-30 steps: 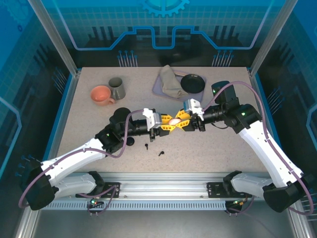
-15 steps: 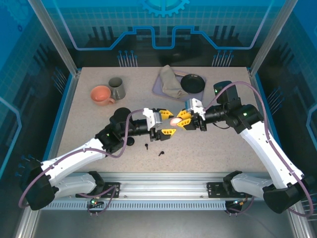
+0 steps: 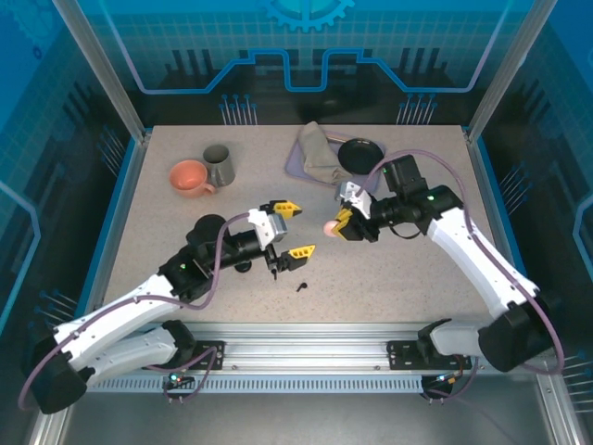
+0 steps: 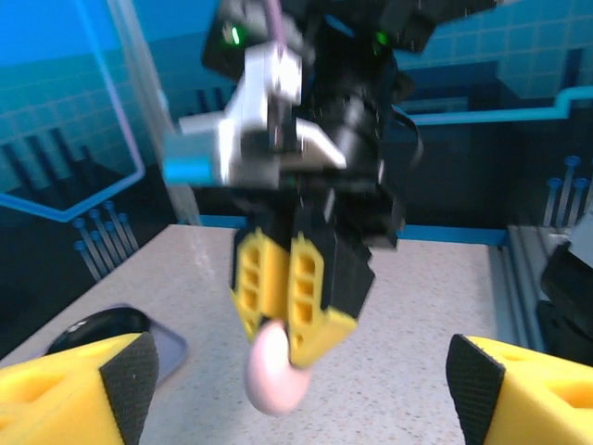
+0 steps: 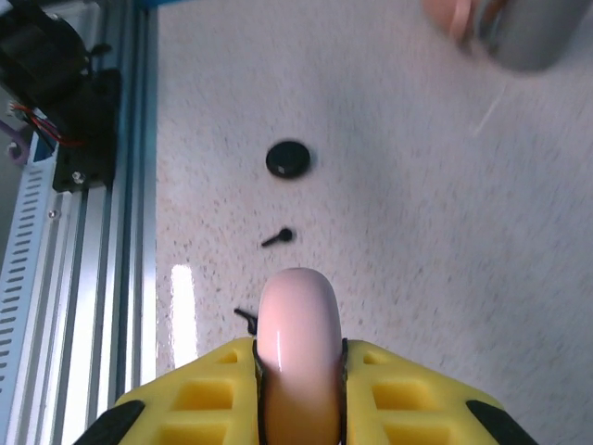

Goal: Insert the wireless bluetooth earbuds into the charging case

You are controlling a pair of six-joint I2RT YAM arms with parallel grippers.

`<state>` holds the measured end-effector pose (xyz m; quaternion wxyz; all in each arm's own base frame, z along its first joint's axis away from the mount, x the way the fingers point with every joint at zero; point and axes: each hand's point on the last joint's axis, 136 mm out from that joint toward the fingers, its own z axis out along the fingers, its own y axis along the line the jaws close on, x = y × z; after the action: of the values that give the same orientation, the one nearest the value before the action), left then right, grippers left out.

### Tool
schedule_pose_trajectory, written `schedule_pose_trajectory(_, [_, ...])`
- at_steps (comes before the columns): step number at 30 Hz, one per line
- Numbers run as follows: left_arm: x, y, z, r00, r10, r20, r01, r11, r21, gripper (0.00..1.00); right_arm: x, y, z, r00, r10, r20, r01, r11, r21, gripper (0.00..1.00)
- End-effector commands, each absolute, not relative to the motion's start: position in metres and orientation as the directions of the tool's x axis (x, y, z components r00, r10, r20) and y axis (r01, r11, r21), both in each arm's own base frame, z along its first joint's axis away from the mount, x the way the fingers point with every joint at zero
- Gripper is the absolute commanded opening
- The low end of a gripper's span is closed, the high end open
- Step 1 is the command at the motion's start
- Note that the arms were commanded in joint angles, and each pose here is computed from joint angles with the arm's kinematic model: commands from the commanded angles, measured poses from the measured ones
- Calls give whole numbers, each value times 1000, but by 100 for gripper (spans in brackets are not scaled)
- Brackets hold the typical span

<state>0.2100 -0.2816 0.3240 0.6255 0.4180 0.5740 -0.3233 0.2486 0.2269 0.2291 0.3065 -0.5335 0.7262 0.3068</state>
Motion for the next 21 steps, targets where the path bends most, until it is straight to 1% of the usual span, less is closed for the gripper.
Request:
schedule_pose_trajectory(1, [224,-259,316,103,113,-988,808,569,149,88,261,220,200,-365,-613,-701,-925,323,200,21])
schedule_pose_trajectory(4, [233,-243,314,83,117,-990,745,652,139,93,272,221,172,-442,-638,-630,-895,356,268,20])
schedule_pose_trajectory(7, [239,-233,310,67,129,-989,701,699,139,98,284,222,146,-510,-663,-548,-860,390,328,19])
schedule_pose_trajectory(10, [241,-231,307,55,141,-989,692,709,139,99,294,225,126,-562,-671,-484,-826,423,373,18])
schedule_pose_trajectory(14, [242,-232,307,50,148,-988,691,709,141,99,306,229,109,-604,-664,-441,-793,452,408,18])
schedule_pose_trajectory(21, [243,-234,308,58,157,-986,694,704,153,99,313,235,82,-660,-668,-344,-735,482,476,18])
